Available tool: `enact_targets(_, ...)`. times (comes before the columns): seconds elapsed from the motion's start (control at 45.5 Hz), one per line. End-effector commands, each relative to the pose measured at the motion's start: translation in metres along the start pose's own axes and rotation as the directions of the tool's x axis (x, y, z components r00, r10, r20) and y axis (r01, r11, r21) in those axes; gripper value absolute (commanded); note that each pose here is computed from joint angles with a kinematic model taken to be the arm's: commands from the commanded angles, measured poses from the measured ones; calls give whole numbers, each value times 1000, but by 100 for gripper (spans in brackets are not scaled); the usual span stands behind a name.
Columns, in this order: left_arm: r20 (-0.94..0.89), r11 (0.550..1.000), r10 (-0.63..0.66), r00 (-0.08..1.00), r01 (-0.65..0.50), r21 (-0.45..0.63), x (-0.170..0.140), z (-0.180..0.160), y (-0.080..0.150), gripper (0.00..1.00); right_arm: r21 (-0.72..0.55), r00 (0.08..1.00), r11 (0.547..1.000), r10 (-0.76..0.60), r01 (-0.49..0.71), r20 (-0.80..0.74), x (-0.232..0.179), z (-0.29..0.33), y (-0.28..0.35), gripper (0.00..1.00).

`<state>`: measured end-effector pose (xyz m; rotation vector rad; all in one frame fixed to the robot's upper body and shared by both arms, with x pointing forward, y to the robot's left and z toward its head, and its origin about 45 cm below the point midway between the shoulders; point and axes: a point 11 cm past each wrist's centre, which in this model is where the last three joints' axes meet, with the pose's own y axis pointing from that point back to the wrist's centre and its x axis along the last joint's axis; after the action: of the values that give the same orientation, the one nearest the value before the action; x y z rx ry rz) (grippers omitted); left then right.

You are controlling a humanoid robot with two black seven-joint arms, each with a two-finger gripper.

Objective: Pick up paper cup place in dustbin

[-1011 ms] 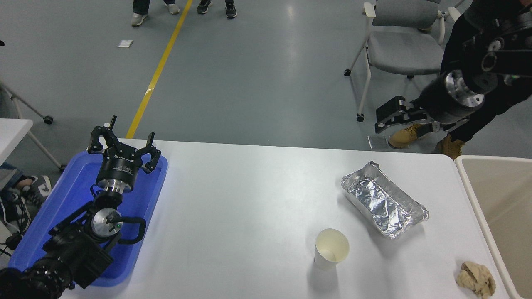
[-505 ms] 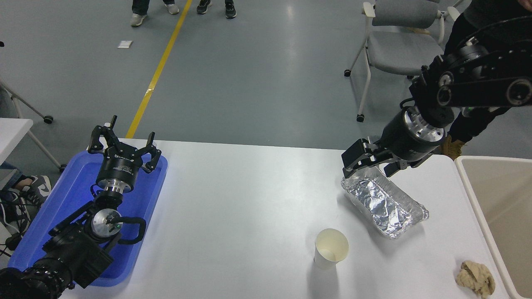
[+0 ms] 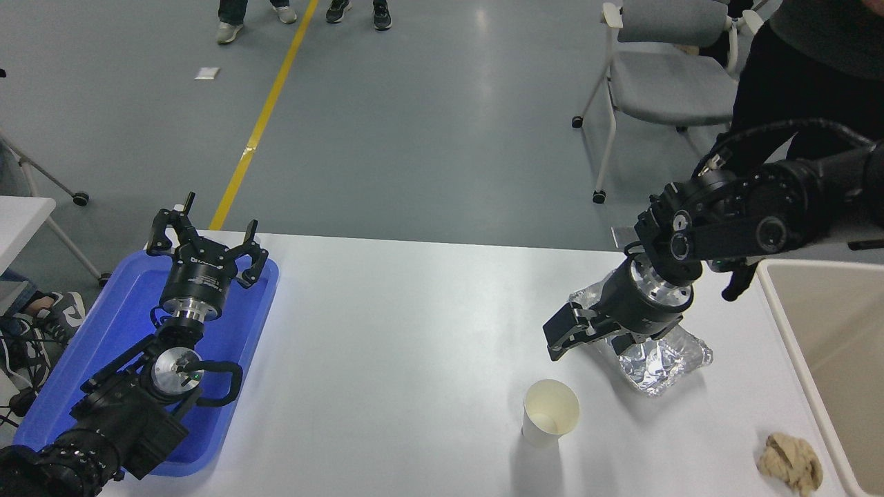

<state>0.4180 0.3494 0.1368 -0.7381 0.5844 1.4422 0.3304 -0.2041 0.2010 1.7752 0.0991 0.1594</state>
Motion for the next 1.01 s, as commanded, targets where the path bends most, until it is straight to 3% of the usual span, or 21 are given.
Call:
enact_targets(0.0, -1, 1000, -1, 1000, 1, 0, 0, 0, 0, 100, 13, 1000, 1000, -5, 5, 26, -16, 10, -43, 100)
enact_targets(0.637, -1, 1000, -1, 1000, 1, 0, 0, 0, 0, 100, 1, 997, 999, 41, -41, 66, -34, 31, -96, 96)
enact_targets(0.747, 1, 1000, 0, 1000, 0, 0, 0, 0, 0, 100, 4, 997, 998, 55, -55, 63, -36, 31, -100, 82)
enact_targets(0.791, 1, 1000, 0, 1000, 0, 0, 0, 0, 0, 100, 2, 997, 998, 58, -58, 57, -36, 31, -102, 67)
enact_targets(0.857, 0, 1000, -1, 1000, 1, 0, 0, 0, 0, 100, -4, 997, 998, 56, -56, 44, -37, 32, -102, 32)
enact_targets(0.923, 0, 1000, -1, 1000, 1, 0, 0, 0, 0, 100, -13, 998, 998, 57, -57, 1, -35, 31, -100, 5)
enact_targets(0.945, 0, 1000, 1, 1000, -1, 0, 0, 0, 0, 100, -14, 998, 998, 58, -58, -15, -34, 31, -98, 0)
enact_targets(0.989, 1, 1000, 0, 1000, 0, 0, 0, 0, 0, 100, -18, 998, 998, 59, -60, -36, -33, 31, -96, 0)
